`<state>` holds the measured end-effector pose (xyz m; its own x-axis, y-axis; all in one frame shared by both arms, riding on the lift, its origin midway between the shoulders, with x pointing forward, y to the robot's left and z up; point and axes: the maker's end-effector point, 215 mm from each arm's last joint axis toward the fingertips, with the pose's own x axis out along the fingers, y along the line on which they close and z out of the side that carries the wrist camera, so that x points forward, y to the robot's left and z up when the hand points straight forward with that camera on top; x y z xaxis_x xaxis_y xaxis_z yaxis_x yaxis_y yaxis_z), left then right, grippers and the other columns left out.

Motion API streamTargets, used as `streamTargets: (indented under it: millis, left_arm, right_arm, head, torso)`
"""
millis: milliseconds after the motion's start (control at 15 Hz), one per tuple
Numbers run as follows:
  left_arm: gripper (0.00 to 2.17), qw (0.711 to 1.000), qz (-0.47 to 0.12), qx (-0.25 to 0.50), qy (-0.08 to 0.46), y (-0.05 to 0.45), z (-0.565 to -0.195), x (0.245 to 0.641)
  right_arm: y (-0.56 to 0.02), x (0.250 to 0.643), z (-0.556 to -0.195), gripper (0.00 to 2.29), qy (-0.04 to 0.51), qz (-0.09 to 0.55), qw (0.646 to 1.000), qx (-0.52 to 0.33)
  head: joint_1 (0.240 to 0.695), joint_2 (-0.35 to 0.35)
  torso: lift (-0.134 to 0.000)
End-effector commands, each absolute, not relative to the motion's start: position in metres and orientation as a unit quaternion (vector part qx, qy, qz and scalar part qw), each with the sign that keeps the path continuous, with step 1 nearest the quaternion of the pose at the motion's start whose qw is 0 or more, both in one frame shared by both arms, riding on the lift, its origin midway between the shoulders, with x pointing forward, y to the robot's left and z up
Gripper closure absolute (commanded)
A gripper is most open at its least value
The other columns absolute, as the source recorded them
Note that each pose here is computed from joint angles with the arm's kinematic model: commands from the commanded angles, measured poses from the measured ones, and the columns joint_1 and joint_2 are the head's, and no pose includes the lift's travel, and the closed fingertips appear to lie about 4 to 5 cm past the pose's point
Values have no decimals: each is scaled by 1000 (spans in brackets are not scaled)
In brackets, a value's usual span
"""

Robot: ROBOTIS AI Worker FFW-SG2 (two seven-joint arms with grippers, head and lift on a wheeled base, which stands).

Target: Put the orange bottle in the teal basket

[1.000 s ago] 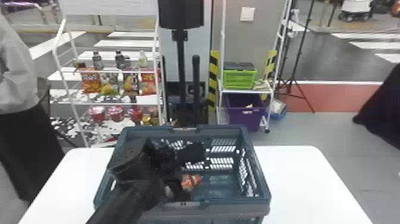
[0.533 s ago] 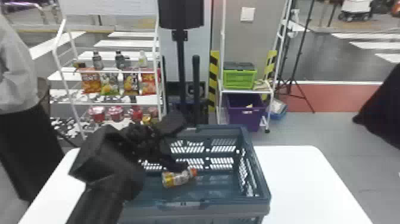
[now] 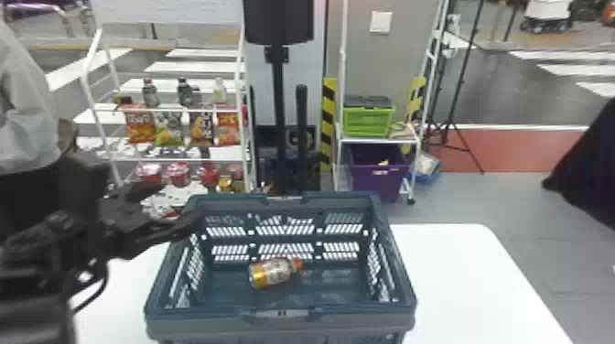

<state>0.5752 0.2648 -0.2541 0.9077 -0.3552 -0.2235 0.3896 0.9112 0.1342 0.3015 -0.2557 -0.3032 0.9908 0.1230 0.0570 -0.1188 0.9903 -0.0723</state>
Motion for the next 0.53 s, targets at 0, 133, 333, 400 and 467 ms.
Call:
streamTargets:
  millis: [0,133,333,400,467]
  left_arm:
    - [103,983,-160,8,90,302,-269,536]
    - [103,989,-111,25,97,329,-295,499]
    - [100,990,-84,65,90,337,-328,446]
    - [100,990,-81,81,76,335,-329,431]
    - [97,990,-78,94,66,333,-332,415]
  right_arm:
    - [-258,304,-304,127,-31,57,997,-30]
    - [-258,309,-313,124,-14,57,998,-26]
    - [-258,317,-322,124,-1,57,998,-22]
    - [-259,319,-322,124,0,57,998,-21]
    - [-257,321,-324,120,2,57,998,-19]
  head:
    - [499,0]
    - [499,0]
    - [499,0]
    - [499,0]
    - [499,0]
  torso:
    - [0]
    - [0]
    - [0]
    - [0]
    - [0]
